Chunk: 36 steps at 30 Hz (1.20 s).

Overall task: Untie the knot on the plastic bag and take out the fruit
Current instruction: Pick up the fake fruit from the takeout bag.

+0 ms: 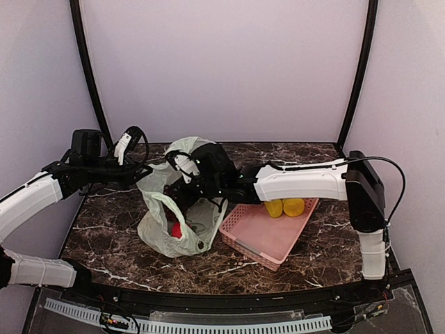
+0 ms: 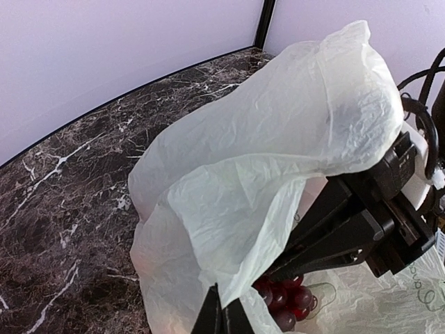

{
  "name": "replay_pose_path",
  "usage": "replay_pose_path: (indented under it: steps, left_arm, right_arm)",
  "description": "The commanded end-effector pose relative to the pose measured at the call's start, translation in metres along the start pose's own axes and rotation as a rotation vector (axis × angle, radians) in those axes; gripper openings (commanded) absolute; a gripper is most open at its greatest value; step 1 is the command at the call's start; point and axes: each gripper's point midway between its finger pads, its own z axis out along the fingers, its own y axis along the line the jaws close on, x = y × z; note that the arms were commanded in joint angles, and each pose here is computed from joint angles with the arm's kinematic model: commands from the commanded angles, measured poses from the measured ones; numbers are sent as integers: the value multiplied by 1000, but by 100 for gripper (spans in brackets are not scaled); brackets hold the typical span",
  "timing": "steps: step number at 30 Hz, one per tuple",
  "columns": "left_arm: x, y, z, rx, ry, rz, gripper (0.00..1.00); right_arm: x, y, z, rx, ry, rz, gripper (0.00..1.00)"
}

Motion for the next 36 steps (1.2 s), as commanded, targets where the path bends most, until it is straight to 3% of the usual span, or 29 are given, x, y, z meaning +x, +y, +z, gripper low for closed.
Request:
replay_pose_path:
  steps: [1,14,18,36]
  left_arm:
    - [3,1,-2,-10,3,-9,1]
    - [6,24,-9,-162,11,-17,1]
    - [6,26,-10,-174,10,-17,1]
    - [6,24,-10,-164,11,-14,1]
  right_arm:
    - [3,4,9,-12,-3,14,0]
    - [66,9,18,-7,142,87,0]
    - [65,12,12,3,143,76,0]
    - [-64,22,-75,46,-302,8,0]
